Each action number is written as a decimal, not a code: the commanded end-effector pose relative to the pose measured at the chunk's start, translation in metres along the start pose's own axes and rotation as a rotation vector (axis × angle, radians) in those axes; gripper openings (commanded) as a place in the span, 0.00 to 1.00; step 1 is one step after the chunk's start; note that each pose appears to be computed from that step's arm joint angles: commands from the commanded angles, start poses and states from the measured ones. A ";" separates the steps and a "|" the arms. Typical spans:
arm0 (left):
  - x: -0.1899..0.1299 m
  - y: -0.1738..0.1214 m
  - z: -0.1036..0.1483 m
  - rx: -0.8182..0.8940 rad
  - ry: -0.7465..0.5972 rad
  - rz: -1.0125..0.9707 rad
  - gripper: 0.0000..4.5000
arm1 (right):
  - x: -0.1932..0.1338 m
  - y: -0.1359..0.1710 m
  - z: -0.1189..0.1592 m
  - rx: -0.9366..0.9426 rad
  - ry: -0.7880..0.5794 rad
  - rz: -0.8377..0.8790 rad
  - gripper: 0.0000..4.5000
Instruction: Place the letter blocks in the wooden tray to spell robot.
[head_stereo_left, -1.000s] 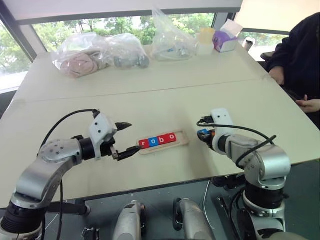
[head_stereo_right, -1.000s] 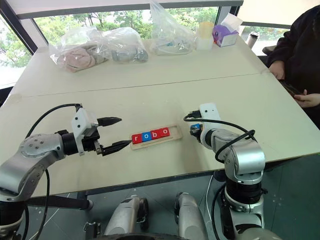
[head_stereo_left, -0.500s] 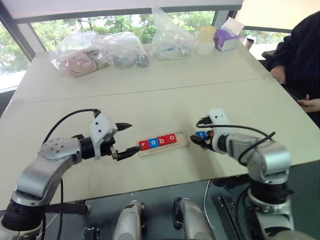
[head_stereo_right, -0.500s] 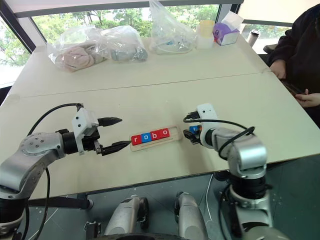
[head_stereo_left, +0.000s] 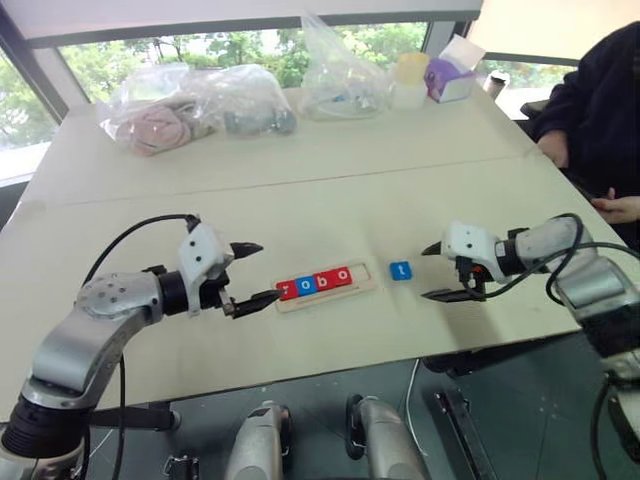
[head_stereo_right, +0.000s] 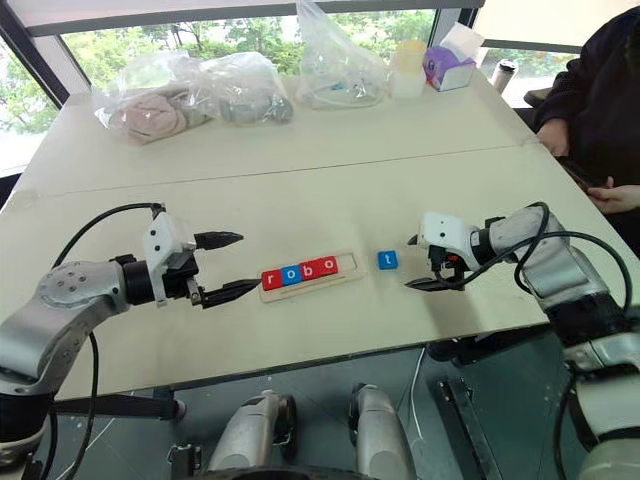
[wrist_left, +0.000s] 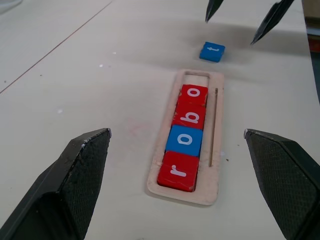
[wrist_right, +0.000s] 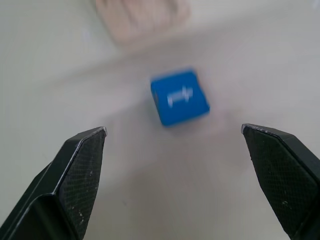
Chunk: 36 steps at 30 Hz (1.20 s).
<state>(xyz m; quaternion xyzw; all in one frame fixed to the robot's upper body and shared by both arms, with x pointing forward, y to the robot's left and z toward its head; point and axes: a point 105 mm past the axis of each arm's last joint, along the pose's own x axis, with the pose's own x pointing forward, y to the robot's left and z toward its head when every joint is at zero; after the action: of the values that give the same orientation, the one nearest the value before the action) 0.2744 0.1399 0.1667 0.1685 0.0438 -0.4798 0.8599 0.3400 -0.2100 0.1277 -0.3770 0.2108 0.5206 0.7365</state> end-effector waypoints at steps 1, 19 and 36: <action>-0.004 0.003 0.010 0.052 -0.015 0.012 1.00 | -0.004 -0.013 0.004 -0.059 -0.007 0.012 0.99; -0.010 0.000 0.010 0.043 -0.003 0.039 1.00 | 0.028 -0.012 0.016 -0.041 -0.108 0.111 0.99; -0.012 -0.007 0.004 0.034 0.019 0.012 1.00 | 0.024 -0.020 0.047 -0.086 -0.187 0.105 0.25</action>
<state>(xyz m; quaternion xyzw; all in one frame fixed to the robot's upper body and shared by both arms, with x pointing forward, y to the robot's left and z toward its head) 0.2657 0.1445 0.1620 0.1735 0.0577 -0.4713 0.8628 0.3595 -0.1737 0.1166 -0.3339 0.1874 0.5954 0.7063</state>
